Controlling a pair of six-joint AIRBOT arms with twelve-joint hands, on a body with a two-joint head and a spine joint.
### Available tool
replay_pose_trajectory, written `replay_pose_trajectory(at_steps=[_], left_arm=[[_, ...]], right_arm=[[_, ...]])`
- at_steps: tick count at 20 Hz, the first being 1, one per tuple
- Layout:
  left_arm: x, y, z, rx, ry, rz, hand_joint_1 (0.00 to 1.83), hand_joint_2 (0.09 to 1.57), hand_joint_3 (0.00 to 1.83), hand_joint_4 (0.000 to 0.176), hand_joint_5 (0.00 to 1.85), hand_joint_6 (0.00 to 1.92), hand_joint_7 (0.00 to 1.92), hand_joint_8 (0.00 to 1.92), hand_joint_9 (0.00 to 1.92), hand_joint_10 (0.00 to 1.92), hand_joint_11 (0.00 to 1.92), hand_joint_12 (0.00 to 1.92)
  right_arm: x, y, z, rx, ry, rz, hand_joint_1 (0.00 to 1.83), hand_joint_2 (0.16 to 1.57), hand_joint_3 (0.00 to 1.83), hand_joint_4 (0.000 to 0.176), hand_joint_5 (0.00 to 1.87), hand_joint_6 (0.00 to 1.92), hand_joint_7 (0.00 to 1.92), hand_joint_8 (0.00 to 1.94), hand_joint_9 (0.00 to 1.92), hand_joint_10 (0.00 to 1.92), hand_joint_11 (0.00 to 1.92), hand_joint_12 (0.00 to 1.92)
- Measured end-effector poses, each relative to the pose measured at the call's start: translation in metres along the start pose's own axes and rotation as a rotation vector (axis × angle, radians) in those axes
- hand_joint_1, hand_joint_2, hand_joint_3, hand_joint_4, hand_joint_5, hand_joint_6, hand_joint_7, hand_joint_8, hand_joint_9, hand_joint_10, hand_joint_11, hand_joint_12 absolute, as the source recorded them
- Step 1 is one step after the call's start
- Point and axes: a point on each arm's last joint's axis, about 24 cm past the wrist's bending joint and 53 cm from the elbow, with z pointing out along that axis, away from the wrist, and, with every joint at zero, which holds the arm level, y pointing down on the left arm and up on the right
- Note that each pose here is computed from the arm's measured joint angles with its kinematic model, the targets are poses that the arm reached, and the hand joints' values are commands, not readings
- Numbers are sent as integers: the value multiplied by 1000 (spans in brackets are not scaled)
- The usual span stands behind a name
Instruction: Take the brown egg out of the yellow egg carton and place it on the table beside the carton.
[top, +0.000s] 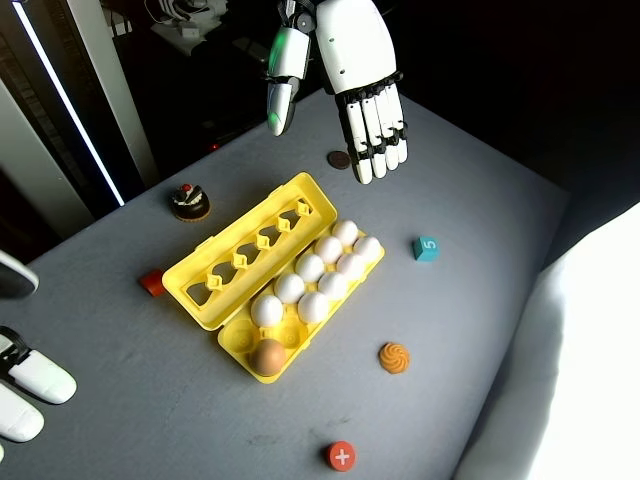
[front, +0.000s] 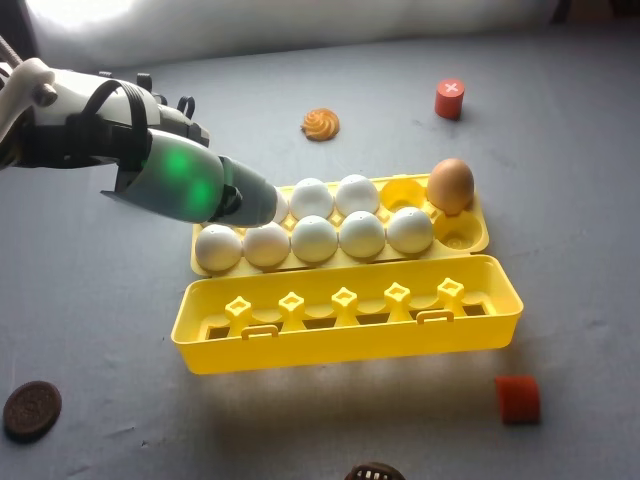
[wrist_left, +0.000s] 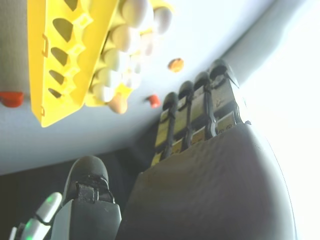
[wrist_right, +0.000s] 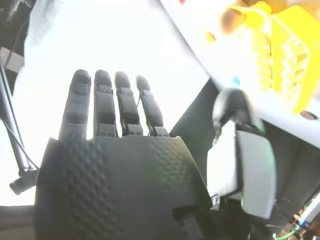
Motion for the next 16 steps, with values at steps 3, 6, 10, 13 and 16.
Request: replay_pose_trajectory(at_steps=[3,6,10,13,16], left_arm=[[0,0,0,0,0,0,0,1152,12,0,63,5,50,6,4,2,0,0],[0,0,0,-1,-1,0,0,1151,9,0,87,11,75,12,32,10,9,4],[0,0,0,1,0,-1,0,1162,11,0,75,3,57,1,19,2,0,0],[0,0,0,-2,-1,-1,0,1160,8,0,78,3,51,0,14,0,1,0],[0,0,0,-1,0,-1,0,1164,8,0,82,5,65,7,32,7,7,3]], right_arm=[[-5,10,8,-22,-28,32,471,750,0,55,741,19,0,0,0,0,0,0],[-13,9,20,-39,-45,64,519,753,0,53,743,11,0,0,0,0,0,0],[-4,15,42,-68,-28,191,680,714,0,87,759,11,0,0,0,0,0,0],[-5,22,61,-97,-49,344,687,706,0,89,778,14,0,0,0,0,0,0],[-4,31,77,-133,-70,332,668,704,0,95,793,15,0,0,0,0,0,0]])
